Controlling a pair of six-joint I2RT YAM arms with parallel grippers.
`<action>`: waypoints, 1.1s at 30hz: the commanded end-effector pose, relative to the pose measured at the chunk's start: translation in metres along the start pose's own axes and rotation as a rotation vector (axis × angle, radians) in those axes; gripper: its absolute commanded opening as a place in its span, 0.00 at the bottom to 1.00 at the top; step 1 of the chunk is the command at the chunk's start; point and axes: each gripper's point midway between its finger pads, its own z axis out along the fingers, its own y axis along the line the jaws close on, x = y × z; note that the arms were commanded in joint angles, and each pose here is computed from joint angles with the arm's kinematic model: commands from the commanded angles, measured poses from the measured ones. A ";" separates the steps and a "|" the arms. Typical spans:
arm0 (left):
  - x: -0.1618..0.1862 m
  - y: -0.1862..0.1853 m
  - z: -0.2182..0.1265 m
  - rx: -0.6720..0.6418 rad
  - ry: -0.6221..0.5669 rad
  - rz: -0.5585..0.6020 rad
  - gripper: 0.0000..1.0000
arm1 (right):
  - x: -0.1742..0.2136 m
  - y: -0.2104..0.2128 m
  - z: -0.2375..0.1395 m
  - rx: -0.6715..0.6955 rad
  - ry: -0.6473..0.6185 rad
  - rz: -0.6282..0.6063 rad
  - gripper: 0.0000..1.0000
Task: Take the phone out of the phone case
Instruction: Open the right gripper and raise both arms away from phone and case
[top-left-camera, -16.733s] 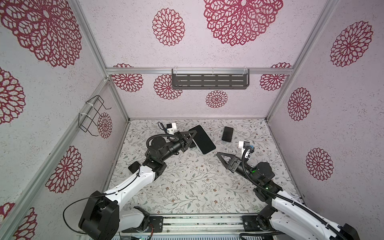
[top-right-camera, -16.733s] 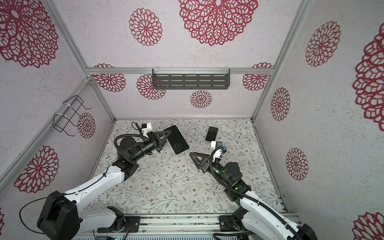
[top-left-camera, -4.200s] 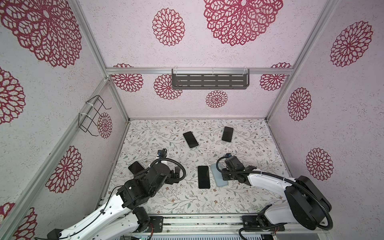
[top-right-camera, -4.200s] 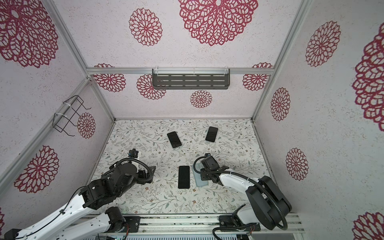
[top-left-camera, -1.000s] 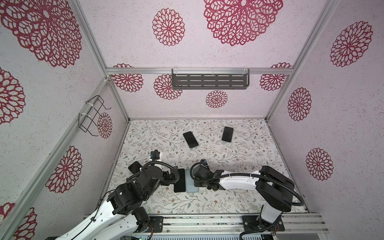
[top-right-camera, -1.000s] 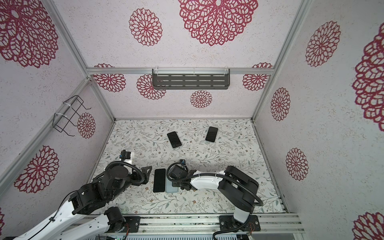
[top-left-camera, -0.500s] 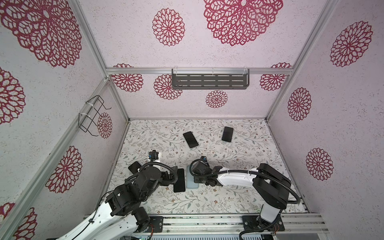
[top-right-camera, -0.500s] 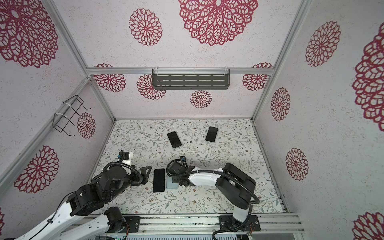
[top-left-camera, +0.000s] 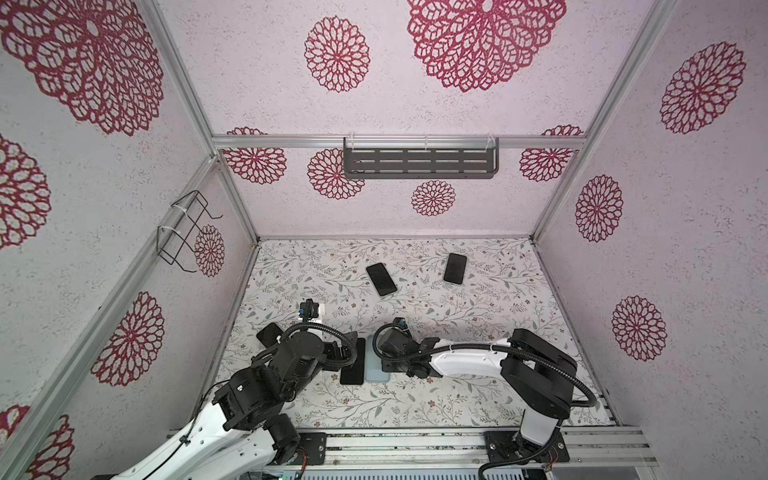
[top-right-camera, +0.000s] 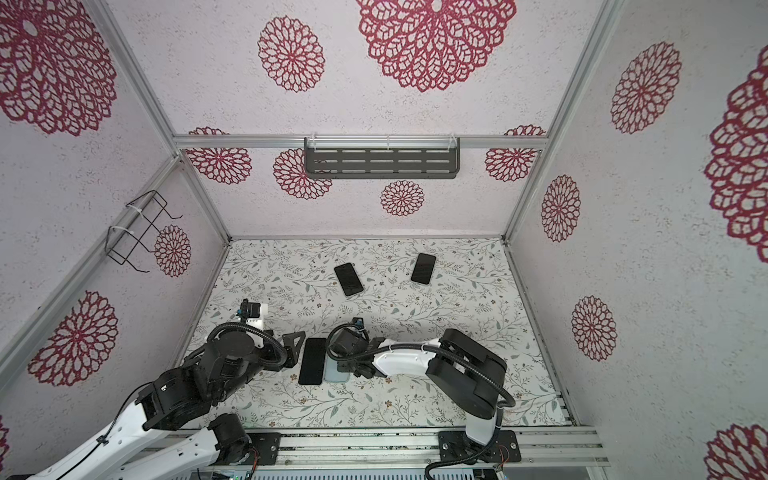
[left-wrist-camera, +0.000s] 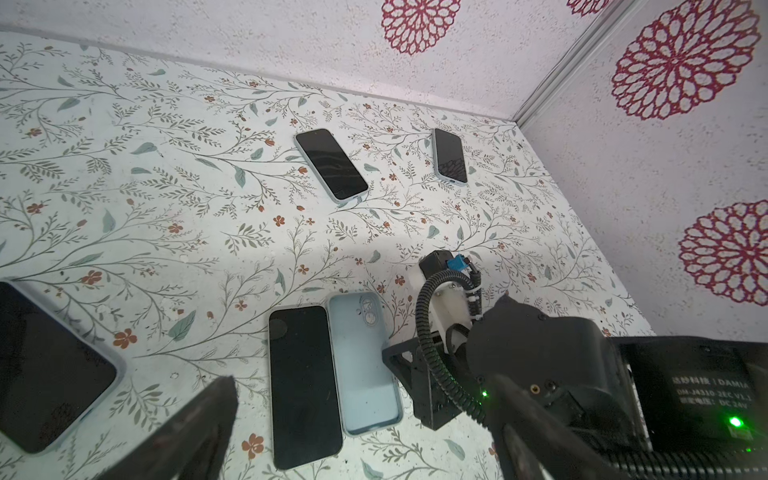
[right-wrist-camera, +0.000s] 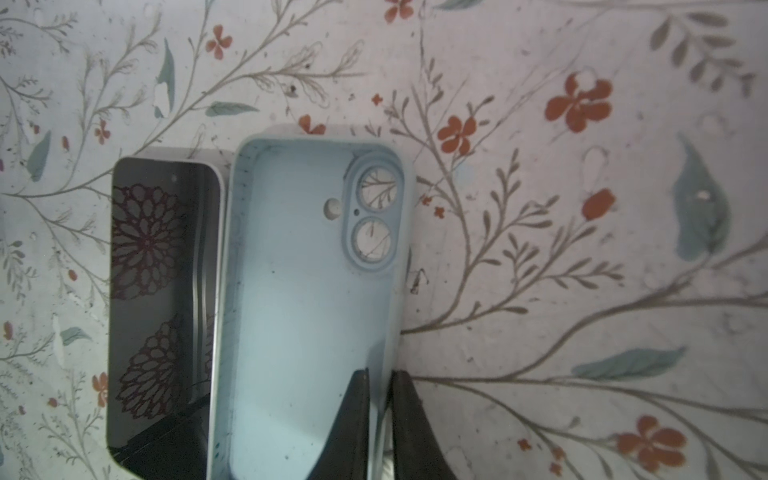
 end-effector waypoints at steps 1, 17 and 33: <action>-0.012 -0.005 -0.003 0.020 -0.032 -0.031 0.97 | -0.007 0.016 -0.005 -0.047 -0.019 0.020 0.19; -0.020 -0.010 0.014 -0.047 -0.008 -0.050 0.97 | -0.043 -0.003 -0.089 -0.080 -0.233 -0.073 0.89; -0.067 0.017 0.093 -0.069 0.030 -0.207 0.97 | -0.085 -0.097 -0.212 0.005 -0.433 -0.284 0.99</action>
